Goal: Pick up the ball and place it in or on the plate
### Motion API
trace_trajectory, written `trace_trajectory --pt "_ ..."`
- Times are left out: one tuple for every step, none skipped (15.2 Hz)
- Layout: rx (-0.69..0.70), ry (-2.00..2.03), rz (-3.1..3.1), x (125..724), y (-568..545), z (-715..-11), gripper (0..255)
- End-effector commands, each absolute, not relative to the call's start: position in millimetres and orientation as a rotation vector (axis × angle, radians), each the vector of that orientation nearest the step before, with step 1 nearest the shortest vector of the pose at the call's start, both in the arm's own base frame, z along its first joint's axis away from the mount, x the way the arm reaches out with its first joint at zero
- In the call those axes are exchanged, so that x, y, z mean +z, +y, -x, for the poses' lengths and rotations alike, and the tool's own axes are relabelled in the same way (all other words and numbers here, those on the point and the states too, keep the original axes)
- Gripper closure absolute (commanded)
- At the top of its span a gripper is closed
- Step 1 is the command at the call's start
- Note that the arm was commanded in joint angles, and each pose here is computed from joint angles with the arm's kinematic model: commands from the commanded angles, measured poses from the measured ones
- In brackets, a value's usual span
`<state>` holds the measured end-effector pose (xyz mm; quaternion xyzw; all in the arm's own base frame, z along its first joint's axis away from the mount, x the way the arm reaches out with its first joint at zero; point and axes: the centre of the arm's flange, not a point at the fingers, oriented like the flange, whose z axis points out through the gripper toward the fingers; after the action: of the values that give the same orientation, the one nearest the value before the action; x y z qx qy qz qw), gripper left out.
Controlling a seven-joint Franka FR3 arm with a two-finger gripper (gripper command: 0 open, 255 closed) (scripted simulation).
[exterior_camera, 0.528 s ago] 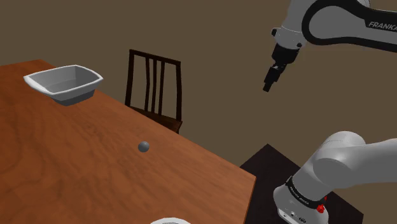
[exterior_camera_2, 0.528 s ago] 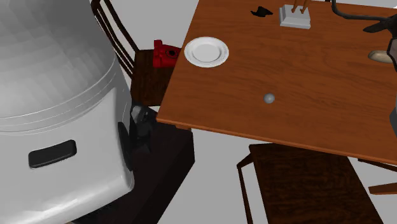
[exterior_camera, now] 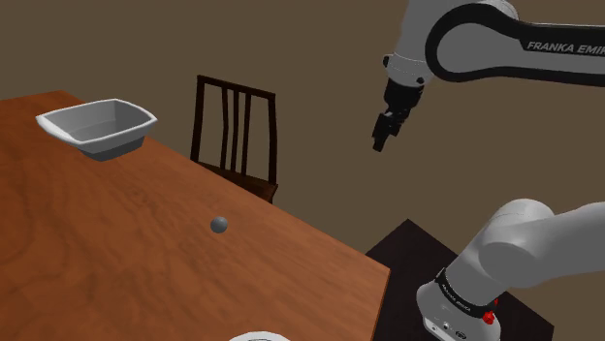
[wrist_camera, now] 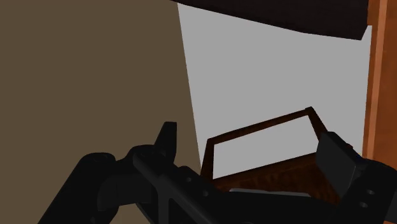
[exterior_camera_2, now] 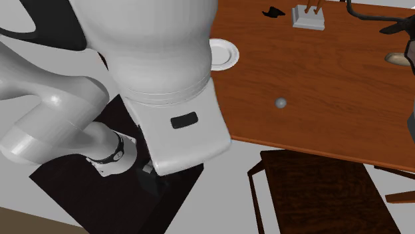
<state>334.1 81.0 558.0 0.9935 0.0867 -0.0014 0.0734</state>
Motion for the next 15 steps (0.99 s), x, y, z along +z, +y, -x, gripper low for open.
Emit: trace_trajectory --pt "-0.019 0.250 -2.992 548.0 102.2 -342.9 0" --pt "-0.026 0.245 -2.996 543.1 113.3 -347.6 0" --pt "-0.033 0.240 -2.999 538.1 124.4 -352.3 0" --pt "-0.040 0.236 -3.003 533.2 135.5 -357.1 0" --pt "-0.047 0.231 -3.007 528.3 146.6 -361.9 0" --pt "-0.055 0.227 -3.011 523.4 157.6 -366.7 0" --pt "-0.062 0.222 -3.014 518.5 168.7 -371.5 0" --pt "-0.069 0.217 -3.018 513.6 179.8 -376.3 0" --pt "-0.076 0.213 -3.022 508.7 190.9 -381.1 0" --pt "-0.084 0.208 -3.025 503.9 202.0 -386.0 0" --pt "-0.091 0.204 -3.029 499.0 213.1 -390.8 0" --pt "-0.098 0.199 -3.032 494.2 224.1 -395.7 0" --pt "-0.106 0.194 -3.036 489.4 235.2 -400.6 0" --pt "-0.113 0.190 -3.039 484.5 246.3 -405.5 0" --pt "-0.120 0.185 -3.043 479.7 257.4 -410.5 0"
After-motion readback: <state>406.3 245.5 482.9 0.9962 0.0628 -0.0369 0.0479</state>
